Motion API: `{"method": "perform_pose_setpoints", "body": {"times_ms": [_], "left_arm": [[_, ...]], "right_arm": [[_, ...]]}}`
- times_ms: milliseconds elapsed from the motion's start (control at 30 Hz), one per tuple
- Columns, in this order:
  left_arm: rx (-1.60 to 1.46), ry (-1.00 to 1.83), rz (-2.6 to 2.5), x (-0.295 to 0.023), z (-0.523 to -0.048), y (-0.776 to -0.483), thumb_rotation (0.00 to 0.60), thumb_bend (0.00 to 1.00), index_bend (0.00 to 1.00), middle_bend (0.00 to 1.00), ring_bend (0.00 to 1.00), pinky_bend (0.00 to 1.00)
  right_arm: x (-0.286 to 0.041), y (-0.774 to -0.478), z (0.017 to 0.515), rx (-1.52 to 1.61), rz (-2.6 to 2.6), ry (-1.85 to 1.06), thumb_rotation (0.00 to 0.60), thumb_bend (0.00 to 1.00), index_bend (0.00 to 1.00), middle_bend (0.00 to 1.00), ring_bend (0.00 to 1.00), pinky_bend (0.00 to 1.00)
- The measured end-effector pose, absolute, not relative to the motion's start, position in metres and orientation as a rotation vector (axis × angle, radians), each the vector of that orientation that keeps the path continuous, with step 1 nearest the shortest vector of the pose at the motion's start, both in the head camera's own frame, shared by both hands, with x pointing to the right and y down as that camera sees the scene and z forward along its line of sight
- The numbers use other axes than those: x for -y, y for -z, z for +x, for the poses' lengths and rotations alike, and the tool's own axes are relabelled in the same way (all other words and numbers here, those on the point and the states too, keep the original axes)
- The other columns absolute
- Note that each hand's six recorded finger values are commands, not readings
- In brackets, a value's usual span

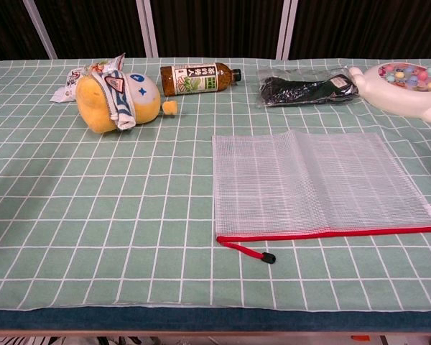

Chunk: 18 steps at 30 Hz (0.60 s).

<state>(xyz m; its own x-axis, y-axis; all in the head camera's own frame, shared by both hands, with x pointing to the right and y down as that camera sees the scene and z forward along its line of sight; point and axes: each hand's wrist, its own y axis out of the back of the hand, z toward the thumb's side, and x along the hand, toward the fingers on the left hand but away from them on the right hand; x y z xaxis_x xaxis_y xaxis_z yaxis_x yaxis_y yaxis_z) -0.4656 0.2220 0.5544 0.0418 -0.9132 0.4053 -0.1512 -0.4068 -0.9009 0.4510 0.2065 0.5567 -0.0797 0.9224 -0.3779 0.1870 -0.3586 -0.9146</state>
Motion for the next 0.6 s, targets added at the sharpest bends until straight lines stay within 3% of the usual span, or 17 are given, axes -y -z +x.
{"method": "perform_pose_setpoints", "body": {"times_ms": [600], "left_arm": [[-1.09, 1.426, -1.645, -0.2219, -0.4656, -0.5545, 0.6, 0.0, 0.0, 0.0, 0.0, 0.0]], "right_arm": [[-0.2064, -0.5569, 0.45, 1.218, -1.576, -1.491, 0.6, 0.05, 0.0, 0.0, 0.0, 0.22]]}}
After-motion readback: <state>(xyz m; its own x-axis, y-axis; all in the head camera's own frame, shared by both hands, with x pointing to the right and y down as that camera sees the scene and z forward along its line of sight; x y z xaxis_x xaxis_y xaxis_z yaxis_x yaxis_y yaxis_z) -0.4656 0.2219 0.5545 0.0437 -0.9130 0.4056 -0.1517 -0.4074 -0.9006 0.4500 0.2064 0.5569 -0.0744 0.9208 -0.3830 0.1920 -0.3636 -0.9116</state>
